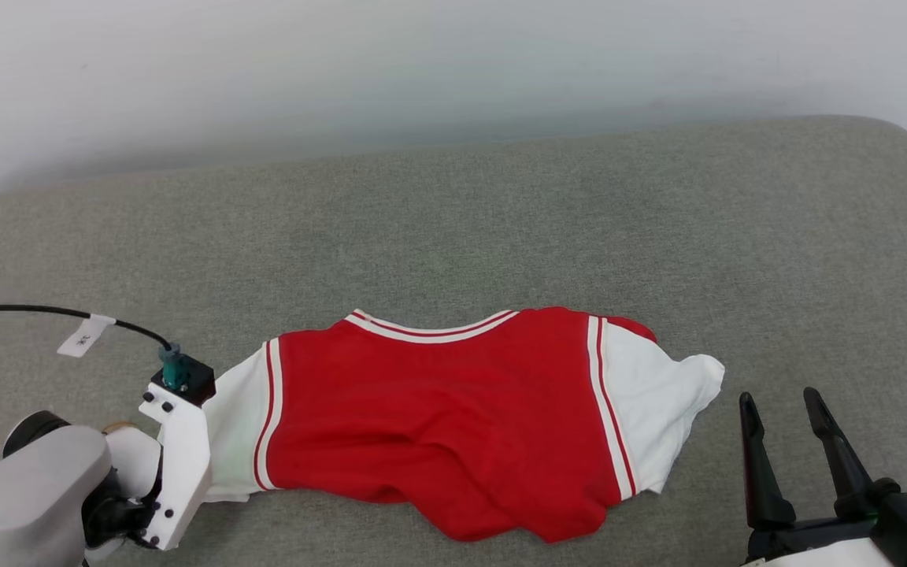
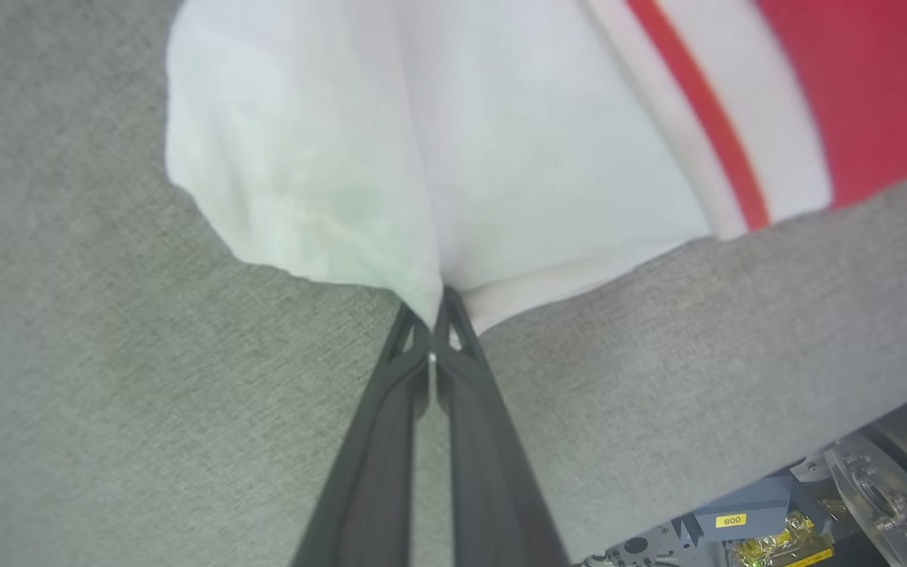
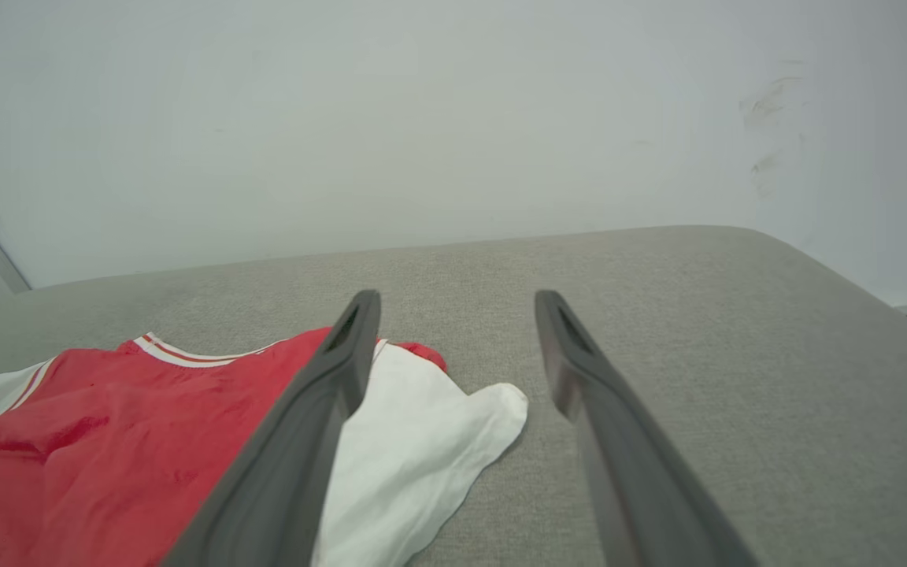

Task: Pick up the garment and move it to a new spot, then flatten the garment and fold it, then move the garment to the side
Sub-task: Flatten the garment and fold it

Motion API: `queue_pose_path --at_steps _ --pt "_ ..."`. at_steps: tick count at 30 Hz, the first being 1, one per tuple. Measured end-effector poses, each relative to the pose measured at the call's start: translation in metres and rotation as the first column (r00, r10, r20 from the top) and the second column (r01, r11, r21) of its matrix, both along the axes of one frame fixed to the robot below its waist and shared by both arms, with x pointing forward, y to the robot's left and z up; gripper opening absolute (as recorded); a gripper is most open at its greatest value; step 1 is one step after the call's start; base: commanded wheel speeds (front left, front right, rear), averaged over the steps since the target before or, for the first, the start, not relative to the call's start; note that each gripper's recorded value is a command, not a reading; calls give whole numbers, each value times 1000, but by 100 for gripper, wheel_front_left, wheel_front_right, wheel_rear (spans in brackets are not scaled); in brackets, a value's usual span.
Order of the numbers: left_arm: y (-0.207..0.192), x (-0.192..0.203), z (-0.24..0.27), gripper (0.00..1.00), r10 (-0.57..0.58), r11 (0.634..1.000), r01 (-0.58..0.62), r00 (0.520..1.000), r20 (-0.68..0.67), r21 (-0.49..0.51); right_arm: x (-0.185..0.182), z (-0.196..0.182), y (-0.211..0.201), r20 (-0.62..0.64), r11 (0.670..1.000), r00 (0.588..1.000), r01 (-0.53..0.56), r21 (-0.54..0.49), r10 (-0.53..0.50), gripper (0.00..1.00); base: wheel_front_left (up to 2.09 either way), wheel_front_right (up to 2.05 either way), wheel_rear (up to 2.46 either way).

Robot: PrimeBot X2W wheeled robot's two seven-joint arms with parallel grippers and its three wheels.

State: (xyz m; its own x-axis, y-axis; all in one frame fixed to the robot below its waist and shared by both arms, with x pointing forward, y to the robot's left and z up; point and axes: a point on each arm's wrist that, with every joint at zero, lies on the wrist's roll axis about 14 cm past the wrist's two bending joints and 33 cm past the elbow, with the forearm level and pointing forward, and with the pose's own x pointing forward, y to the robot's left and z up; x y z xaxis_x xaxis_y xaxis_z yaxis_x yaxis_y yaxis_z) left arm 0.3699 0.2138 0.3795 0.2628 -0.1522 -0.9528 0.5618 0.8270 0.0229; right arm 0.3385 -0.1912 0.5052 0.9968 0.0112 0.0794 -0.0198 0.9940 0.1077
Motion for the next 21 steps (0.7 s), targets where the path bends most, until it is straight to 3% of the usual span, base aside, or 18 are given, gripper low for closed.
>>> queue_pose_path --at_steps 1,2,6,9,15,18,21 --pt "-1 1 0 0 12 1000 -12 1000 17 -11 -1 0 -1 1 1000 1000 2 -4 -2 100 0 0 0" --pt "-2 1 -1 100 16 1000 -15 999 32 -23 -2 2 -1 5 1000 1000 3 -6 -3 100 0 0 0" --pt "-11 20 19 100 15 997 2 977 212 -81 -7 7 -4 22 1000 1000 12 -18 -12 100 0 0 0" --pt "-18 44 54 100 46 990 18 899 435 -143 -10 16 -9 53 999 998 25 -39 -23 100 0 0 0" --pt "-14 63 119 100 205 964 5 626 752 -267 2 45 -17 141 992 989 49 -115 -33 100 0 0 0" --pt "-11 57 142 100 310 937 -12 488 816 -349 11 66 -21 205 985 978 69 -155 -37 100 0 0 0" --pt "-2 49 157 100 363 926 -47 394 844 -376 20 81 -22 243 976 970 76 -205 -24 100 0 0 0"
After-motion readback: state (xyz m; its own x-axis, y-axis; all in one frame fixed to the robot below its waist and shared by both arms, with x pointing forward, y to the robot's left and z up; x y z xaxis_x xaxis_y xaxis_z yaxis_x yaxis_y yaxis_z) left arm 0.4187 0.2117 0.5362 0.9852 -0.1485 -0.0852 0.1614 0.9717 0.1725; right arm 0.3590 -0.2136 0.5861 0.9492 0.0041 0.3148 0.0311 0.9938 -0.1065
